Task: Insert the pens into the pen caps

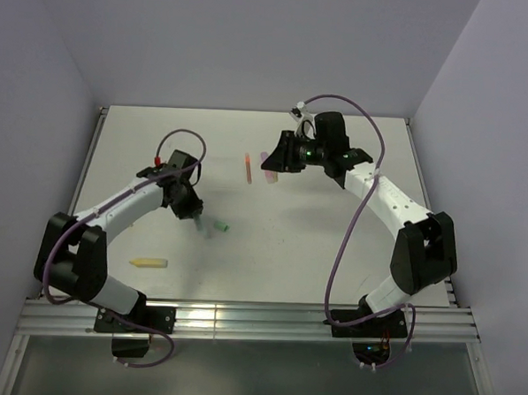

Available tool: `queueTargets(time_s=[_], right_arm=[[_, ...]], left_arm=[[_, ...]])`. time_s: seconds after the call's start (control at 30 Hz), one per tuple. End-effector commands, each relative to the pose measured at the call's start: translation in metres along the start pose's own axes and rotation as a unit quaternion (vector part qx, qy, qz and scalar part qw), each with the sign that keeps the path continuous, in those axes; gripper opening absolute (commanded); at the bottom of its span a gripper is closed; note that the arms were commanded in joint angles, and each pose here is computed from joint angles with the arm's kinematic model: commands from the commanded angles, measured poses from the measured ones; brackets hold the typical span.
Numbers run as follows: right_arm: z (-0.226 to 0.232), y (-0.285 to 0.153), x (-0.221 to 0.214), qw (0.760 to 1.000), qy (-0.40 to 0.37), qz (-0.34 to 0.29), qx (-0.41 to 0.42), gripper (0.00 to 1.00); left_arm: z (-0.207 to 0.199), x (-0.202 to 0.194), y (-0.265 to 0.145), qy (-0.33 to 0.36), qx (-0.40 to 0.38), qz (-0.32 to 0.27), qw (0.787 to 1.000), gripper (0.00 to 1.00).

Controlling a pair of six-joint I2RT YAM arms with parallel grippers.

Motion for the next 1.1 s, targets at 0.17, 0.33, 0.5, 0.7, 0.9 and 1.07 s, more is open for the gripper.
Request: queueTargets(time_s=[0.17, 0.33, 0.5, 0.7, 0.9, 1.07], right_arm=[[0.053, 0.005, -0.006, 0.988, -0.024, -0.007, 0.155, 0.47], [0.069, 0.009, -0.007, 0.984, -0.048, -0.008, 0.171, 0.54], [0.073, 0.018, -0.011, 0.985, -0.056, 0.002, 0.163, 0.55], [0.067, 0.027, -0.012, 0.988, -0.052, 0.005, 0.145, 0.55], [0.068, 0.033, -0.011, 0.990, -0.061, -0.001, 0.124, 0.55], [0.068, 0.037, -0.011, 0.990, -0.058, 0.002, 0.126, 0.54]], left_arm=[[-0.083, 0.047, -0.095, -0.017, -0.192, -0.098, 0.976, 0.00], [-0.113, 0.053, -0.122, -0.019, -0.245, -0.123, 0.961, 0.00], [-0.134, 0.051, -0.139, -0.019, -0.280, -0.130, 0.951, 0.00], [-0.148, 0.045, -0.152, -0.014, -0.307, -0.128, 0.943, 0.00], [-0.157, 0.038, -0.156, -0.011, -0.323, -0.117, 0.939, 0.00], [-0.162, 0.031, -0.156, -0.012, -0.330, -0.109, 0.938, 0.00]])
Point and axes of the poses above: each gripper's point midway between its finger pads, its own y axis out along the fingers, its own z axis along the line the jaws close on, x = y × z, the point moved 5 cm from there along -y, back along the fingers, and after that the axes turned 7 degrees about -y, right-handed, at the moved point
